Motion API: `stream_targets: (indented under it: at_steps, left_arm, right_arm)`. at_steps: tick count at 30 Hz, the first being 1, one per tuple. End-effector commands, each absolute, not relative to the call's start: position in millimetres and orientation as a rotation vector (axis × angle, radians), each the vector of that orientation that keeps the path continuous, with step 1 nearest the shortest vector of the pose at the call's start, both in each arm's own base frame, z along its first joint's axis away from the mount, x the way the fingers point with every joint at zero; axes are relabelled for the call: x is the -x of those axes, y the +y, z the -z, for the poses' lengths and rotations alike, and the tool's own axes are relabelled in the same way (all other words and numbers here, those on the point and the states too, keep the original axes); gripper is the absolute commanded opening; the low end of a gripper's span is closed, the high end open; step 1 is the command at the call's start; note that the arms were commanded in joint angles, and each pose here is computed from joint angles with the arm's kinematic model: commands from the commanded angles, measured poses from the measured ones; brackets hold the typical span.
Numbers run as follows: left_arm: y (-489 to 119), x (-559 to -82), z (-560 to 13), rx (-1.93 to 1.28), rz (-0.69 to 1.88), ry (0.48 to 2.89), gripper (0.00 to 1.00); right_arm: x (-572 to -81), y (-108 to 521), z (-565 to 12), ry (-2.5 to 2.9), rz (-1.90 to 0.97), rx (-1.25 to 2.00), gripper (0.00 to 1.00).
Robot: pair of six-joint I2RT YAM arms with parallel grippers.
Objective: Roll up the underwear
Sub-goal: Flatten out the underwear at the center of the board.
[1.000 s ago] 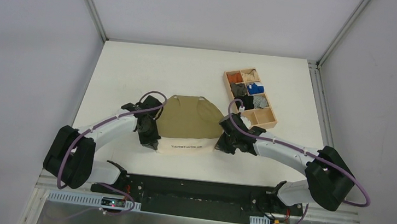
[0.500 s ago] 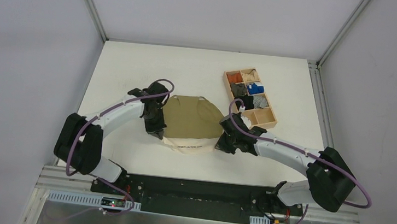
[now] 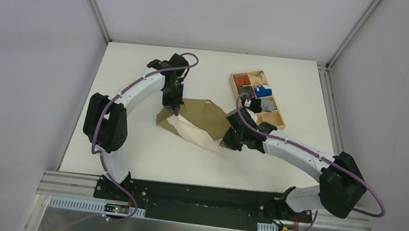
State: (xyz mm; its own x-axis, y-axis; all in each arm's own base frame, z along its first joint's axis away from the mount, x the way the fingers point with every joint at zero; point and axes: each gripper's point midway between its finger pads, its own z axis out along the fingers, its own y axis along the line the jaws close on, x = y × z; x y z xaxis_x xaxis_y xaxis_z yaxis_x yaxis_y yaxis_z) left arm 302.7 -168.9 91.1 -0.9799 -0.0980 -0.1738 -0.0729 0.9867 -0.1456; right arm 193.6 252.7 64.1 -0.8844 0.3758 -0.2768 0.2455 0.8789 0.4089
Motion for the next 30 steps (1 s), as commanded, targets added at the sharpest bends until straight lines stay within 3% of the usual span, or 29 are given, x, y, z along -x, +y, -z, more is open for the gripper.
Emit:
stream_targets:
  at_steps: [1,6,9,12,16,17,19,21,25,30]
  left_arm:
    - [-138.0,-338.5,-165.1,0.000,0.130,2.822,0.00]
    - [-101.6,-361.8,-268.1,-0.039,0.200,2.636,0.00]
    - [-97.4,-342.8,-298.5,-0.050,0.319,2.561,0.00]
    - [-107.1,-302.2,-278.2,-0.066,0.442,2.638,0.00]
    - [-119.2,-244.4,-196.4,-0.025,0.606,2.805,0.00]
    - [-117.4,-238.9,-178.8,0.014,0.594,2.840,0.13]
    - [-111.9,-240.3,-151.7,0.107,0.529,2.903,0.51]
    - [-109.9,-246.5,-136.7,0.182,0.484,2.956,0.63]
    - [-106.9,-248.5,-129.7,0.286,0.427,2.956,0.62]
    - [-94.3,-213.8,-112.8,0.480,0.342,2.957,0.47]
  right_arm:
    - [-244.7,288.1,-149.5,2.546,-0.665,-0.307,0.00]
    - [-284.3,305.4,-227.2,2.378,-0.773,-0.313,0.00]
    - [-287.5,300.4,-248.2,2.312,-0.808,-0.334,0.00]
    - [-276.3,285.5,-227.6,2.341,-0.762,-0.353,0.00]
    - [-240.7,262.3,-161.1,2.485,-0.673,-0.373,0.00]
    - [-229.7,257.1,-140.2,2.532,-0.650,-0.379,0.00]
    - [-207.9,249.9,-99.8,2.633,-0.599,-0.386,0.00]
    - [-191.5,245.3,-67.7,2.723,-0.550,-0.402,0.00]
    - [-181.4,240.7,-54.4,2.736,-0.518,-0.429,0.00]
    - [-185.2,238.6,-59.0,2.697,-0.530,-0.445,0.00]
